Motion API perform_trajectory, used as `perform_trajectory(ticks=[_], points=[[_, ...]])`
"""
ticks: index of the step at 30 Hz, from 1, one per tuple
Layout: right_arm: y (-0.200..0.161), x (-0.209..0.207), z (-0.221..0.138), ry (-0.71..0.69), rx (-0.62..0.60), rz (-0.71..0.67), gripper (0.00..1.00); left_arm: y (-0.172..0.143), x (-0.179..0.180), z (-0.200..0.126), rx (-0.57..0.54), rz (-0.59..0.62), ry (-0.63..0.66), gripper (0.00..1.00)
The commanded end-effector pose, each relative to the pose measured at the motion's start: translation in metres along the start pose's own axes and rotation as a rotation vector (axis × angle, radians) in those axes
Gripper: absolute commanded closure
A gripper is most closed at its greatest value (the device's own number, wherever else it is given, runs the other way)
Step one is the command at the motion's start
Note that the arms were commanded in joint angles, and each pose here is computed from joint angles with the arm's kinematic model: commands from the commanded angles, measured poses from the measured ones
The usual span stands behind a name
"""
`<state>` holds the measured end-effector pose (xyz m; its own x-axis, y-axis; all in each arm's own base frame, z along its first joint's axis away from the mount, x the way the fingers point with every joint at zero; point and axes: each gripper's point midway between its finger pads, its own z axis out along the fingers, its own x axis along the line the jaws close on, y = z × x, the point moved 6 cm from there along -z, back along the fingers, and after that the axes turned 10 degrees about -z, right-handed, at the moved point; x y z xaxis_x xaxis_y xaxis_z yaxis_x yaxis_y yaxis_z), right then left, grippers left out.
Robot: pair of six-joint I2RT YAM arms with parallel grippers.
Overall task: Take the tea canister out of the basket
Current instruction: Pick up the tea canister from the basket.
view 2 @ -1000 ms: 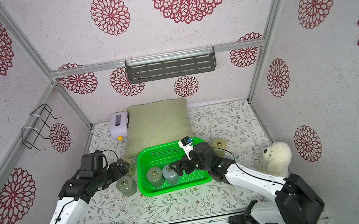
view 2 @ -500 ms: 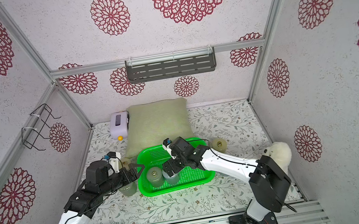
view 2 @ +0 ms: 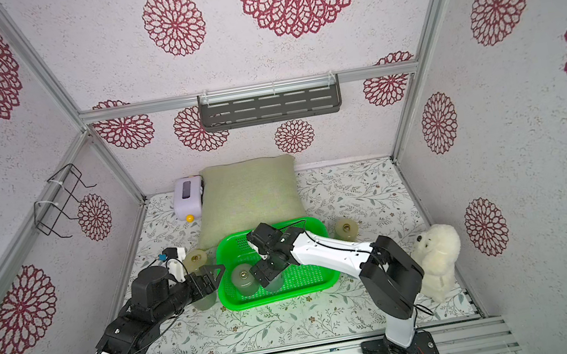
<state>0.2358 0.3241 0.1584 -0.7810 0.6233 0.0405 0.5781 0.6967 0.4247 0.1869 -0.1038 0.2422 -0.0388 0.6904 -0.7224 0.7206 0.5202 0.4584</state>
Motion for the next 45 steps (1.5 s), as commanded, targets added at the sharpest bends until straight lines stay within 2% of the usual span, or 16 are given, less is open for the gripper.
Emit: perform_trajectory(ticks=[1, 13, 21, 24, 25, 27, 34, 45], points=[[-0.011, 0.004, 0.011, -0.02, 0.086, -0.035, 0.01, 0.001, 0.0, -0.002, -0.026, 0.007, -0.001, 0.03], [-0.011, 0.002, 0.032, -0.041, 0.118, -0.036, 0.01, -0.001, -0.002, -0.004, -0.021, 0.009, -0.022, 0.03], [-0.005, 0.002, 0.041, -0.046, 0.115, -0.035, 0.04, -0.001, -0.003, -0.004, -0.016, 0.01, -0.031, 0.03], [-0.003, 0.0, 0.041, -0.064, 0.114, -0.034, 0.11, -0.001, -0.003, -0.003, -0.014, 0.01, -0.034, 0.03], [-0.003, -0.001, 0.041, -0.071, 0.113, -0.032, 0.16, -0.002, -0.003, -0.003, -0.013, 0.01, -0.034, 0.03], [-0.001, -0.002, 0.037, -0.087, 0.101, -0.021, 0.24, -0.001, -0.003, -0.003, -0.013, 0.01, -0.034, 0.03], [0.005, -0.004, 0.017, -0.105, 0.045, -0.008, 0.29, -0.003, -0.005, -0.001, -0.001, 0.008, -0.052, 0.03], [0.004, -0.009, -0.018, -0.117, -0.035, 0.023, 0.3, -0.003, -0.008, -0.002, 0.007, 0.011, -0.074, 0.03]])
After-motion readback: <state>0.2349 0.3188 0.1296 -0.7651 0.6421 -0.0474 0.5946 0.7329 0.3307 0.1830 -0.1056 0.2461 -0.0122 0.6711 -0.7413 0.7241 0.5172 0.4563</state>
